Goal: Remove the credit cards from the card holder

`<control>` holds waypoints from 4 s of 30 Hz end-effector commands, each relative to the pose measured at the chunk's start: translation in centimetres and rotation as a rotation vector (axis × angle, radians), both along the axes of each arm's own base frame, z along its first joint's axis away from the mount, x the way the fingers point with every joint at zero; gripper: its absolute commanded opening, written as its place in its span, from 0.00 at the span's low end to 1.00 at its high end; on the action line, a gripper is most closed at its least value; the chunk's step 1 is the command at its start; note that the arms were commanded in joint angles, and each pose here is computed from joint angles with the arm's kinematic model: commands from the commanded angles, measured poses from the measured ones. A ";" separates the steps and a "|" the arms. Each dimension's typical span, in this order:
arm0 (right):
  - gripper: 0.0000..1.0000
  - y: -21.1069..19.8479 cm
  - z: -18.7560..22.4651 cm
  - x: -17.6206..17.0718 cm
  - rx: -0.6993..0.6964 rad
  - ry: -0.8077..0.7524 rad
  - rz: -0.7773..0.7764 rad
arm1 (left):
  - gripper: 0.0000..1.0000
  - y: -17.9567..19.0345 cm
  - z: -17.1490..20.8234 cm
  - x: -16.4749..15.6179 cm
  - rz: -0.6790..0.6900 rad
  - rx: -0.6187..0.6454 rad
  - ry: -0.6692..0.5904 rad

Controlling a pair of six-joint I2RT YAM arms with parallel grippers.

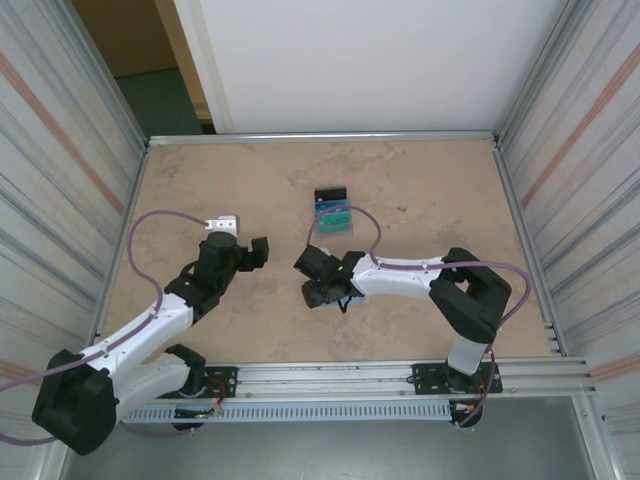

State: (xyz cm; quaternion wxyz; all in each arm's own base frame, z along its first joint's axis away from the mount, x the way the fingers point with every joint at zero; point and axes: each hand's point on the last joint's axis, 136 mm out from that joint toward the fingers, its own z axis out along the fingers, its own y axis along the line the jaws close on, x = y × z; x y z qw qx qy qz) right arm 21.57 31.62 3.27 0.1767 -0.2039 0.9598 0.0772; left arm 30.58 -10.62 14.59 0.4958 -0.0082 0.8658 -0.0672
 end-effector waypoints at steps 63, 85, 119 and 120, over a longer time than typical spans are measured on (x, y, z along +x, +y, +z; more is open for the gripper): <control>0.29 -8.6 1.7 2.4 0.072 -0.059 -0.280 | 0.99 -7.7 2.5 -0.2 -0.196 0.183 -0.083; 0.28 -10.6 3.3 2.5 0.193 -0.042 -0.369 | 0.99 -10.3 -2.6 -2.5 -0.221 0.291 0.115; 0.27 -3.7 2.7 3.2 0.505 0.217 -0.303 | 0.99 -11.8 -11.2 -4.4 -0.247 0.360 0.440; 0.26 -3.6 2.5 3.2 0.505 0.223 -0.307 | 0.99 -11.7 -11.2 -4.5 -0.246 0.365 0.444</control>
